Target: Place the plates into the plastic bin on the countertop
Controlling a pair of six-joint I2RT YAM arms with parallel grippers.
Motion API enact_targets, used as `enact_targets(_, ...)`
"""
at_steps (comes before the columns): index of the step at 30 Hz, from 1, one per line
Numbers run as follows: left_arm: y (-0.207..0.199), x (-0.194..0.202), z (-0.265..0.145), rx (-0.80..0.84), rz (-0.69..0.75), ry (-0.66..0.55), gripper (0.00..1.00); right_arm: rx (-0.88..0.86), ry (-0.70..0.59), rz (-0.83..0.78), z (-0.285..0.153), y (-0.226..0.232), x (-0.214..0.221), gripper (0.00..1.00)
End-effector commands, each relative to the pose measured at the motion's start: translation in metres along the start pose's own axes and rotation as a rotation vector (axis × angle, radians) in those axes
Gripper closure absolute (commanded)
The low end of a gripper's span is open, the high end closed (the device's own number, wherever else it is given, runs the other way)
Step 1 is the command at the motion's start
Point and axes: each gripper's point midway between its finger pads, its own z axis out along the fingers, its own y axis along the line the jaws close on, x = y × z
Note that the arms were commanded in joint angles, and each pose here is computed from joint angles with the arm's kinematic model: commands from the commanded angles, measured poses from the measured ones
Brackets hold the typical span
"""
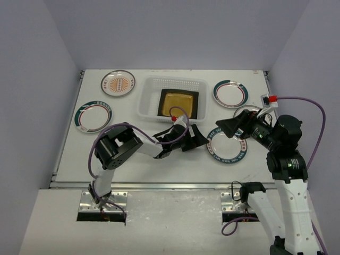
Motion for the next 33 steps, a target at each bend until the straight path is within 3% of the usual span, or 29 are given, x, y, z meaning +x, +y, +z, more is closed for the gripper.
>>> enact_targets(1,0.004,0.018,0.019,-0.003,-0.06,0.068,0.29,-0.006,-0.021,-0.005,0.002,0.001,-0.006,0.01)
enact_targets(5,0.005,0.024,0.03,0.011,-0.062,0.097,0.47,-0.019,-0.026,-0.005,0.002,0.003,-0.007,0.01)
enact_targets(13,0.021,0.041,0.046,-0.007,-0.076,0.147,0.55,-0.036,-0.028,-0.002,0.005,0.004,-0.007,0.01)
enact_targets(19,0.037,0.044,0.046,-0.045,-0.104,0.131,0.83,-0.047,-0.018,0.009,0.006,0.004,-0.002,0.01)
enact_targets(24,0.033,0.04,0.048,-0.011,-0.101,0.103,0.98,-0.058,-0.021,0.007,0.005,0.006,-0.003,0.01)
enact_targets(29,0.025,0.036,0.045,0.021,-0.111,0.085,1.0,-0.059,-0.02,0.009,0.006,0.006,-0.003,0.01)
enact_targets(33,0.008,0.028,0.012,0.079,-0.115,0.057,1.0,-0.05,-0.02,0.001,0.005,0.005,-0.004,0.01)
